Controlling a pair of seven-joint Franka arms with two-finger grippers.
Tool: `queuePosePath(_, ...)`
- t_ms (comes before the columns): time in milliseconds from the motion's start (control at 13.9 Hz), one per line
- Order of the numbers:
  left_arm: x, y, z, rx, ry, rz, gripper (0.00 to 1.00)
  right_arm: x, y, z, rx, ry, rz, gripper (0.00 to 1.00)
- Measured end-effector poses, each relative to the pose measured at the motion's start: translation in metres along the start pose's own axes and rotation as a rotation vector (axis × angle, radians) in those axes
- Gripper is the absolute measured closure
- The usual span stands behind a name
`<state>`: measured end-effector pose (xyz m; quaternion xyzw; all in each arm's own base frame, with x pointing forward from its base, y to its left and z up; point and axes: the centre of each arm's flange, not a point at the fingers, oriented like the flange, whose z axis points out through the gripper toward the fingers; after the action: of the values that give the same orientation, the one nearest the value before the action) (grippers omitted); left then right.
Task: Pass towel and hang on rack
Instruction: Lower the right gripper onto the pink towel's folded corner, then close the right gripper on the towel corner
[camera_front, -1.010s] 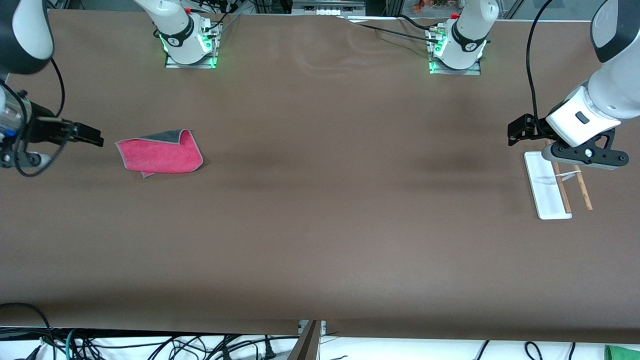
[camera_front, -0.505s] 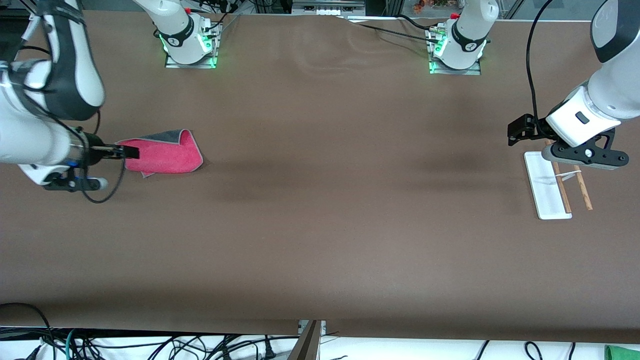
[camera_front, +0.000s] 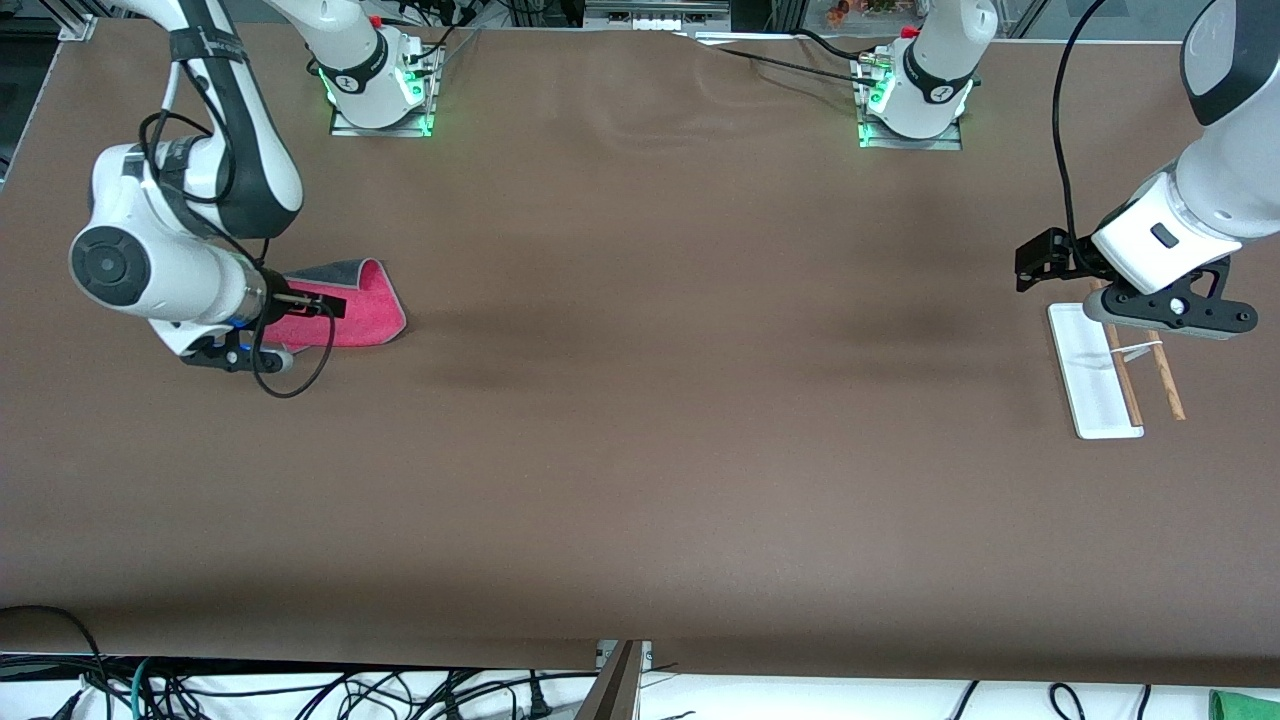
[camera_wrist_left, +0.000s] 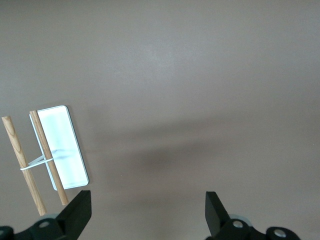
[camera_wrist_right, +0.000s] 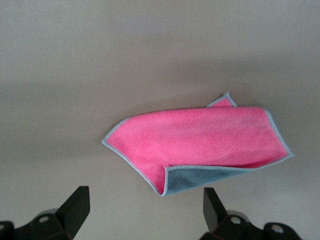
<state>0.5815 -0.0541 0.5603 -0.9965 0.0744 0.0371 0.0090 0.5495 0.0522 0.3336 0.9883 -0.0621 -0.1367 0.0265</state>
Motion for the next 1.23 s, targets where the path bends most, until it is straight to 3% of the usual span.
queuePosePath(577, 0.000, 0.000, 0.000, 0.000, 0.000, 0.000, 0.00, -0.016, 0.006, 0.069, -0.065, -0.035, 0.362, 0.00)
queuePosePath(1226, 0.000, 0.000, 0.000, 0.000, 0.000, 0.000, 0.00, -0.014, -0.004, 0.145, -0.176, -0.144, 0.362, 0.00)
